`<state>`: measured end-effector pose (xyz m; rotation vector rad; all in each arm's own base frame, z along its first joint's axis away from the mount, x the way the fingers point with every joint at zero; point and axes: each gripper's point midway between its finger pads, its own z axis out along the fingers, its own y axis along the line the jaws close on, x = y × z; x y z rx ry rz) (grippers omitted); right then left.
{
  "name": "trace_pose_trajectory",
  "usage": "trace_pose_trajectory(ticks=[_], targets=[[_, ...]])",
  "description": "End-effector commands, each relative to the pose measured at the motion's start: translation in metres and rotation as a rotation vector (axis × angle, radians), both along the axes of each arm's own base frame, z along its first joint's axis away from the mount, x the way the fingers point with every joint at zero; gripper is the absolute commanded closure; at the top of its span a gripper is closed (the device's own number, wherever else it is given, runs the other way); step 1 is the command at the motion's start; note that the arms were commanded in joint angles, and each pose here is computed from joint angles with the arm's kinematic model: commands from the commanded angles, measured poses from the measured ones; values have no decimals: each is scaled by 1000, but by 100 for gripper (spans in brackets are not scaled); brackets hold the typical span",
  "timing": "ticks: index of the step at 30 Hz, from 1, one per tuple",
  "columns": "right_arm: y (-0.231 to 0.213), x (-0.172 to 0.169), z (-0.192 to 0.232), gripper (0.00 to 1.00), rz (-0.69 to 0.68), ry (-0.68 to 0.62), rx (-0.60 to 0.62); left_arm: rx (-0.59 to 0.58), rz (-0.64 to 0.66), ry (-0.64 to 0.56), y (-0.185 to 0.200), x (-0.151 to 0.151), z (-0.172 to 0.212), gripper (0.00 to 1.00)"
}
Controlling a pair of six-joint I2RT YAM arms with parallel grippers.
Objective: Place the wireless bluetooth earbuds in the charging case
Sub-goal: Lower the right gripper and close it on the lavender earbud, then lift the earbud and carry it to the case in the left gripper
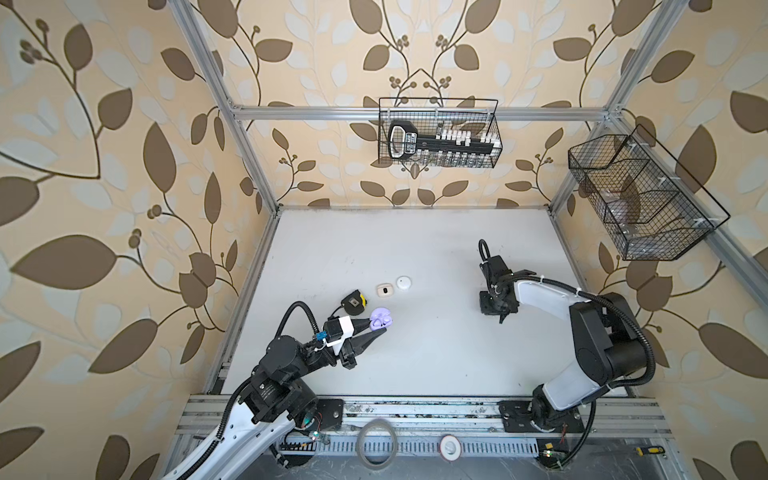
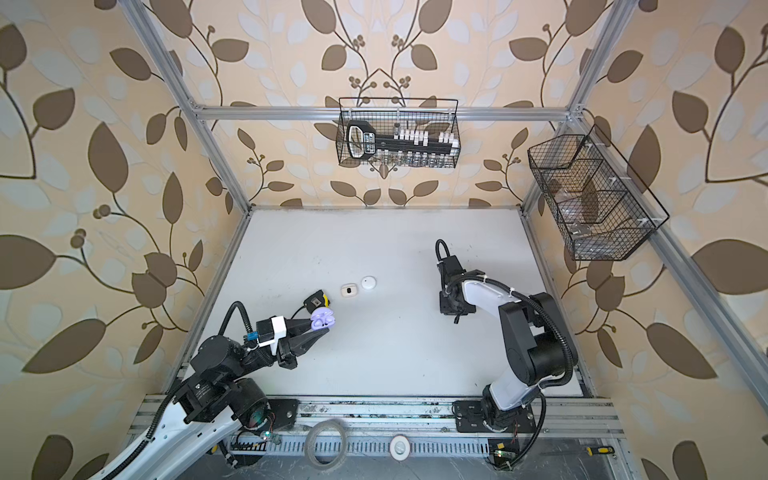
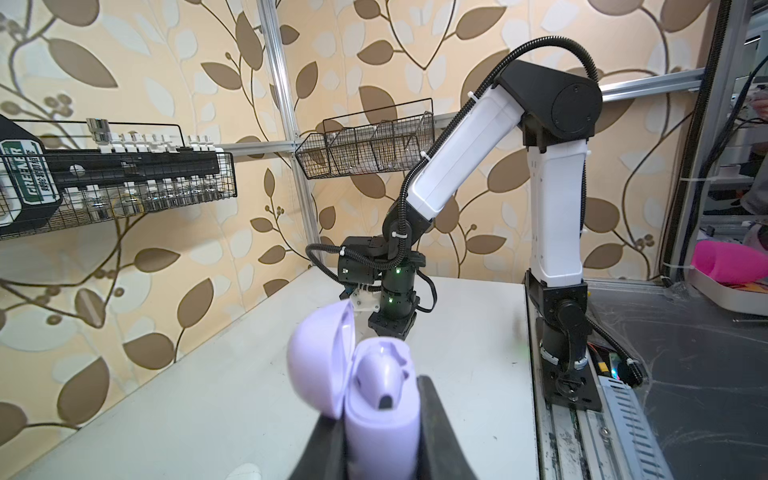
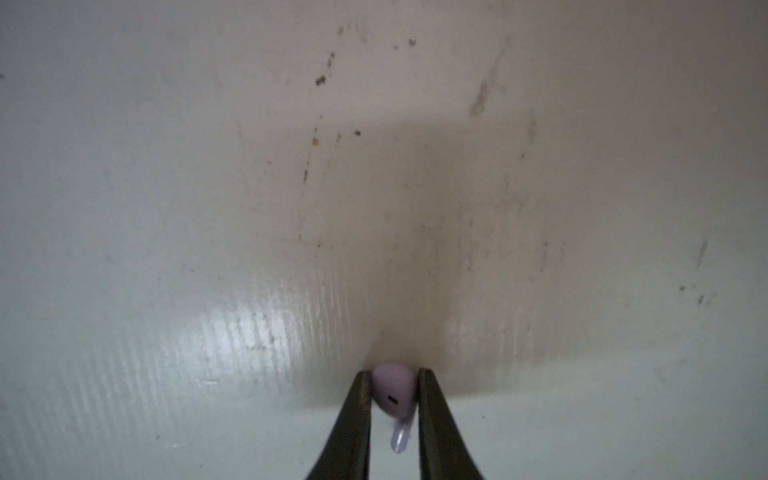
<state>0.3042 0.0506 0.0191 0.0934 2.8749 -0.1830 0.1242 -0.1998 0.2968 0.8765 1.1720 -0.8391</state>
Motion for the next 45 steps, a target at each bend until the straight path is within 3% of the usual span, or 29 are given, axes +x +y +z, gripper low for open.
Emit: trace_pose_trajectory(ticks=[1,10,16,23,30,36,45], targets=[[-1,-7,-7,84,-5,28,5,-44,-3,-64,4,-7,25,100],[20,5,27,90,11,-116,48,-12,-32,-41,-4,-4,19,100],[65,7,123,93,78,-418,144,-2,-52,-31,-10,-2,17,100],[138,-37,252,93,273,-835,315,-22,-75,-7,-18,4,16,100],[210,-91,329,97,485,-1126,498,-78,-90,9,-22,8,22,100],[256,-121,352,97,605,-1198,577,-117,-100,20,-24,11,27,100],[286,-152,367,99,703,-1270,693,-150,-96,25,-22,12,30,100]])
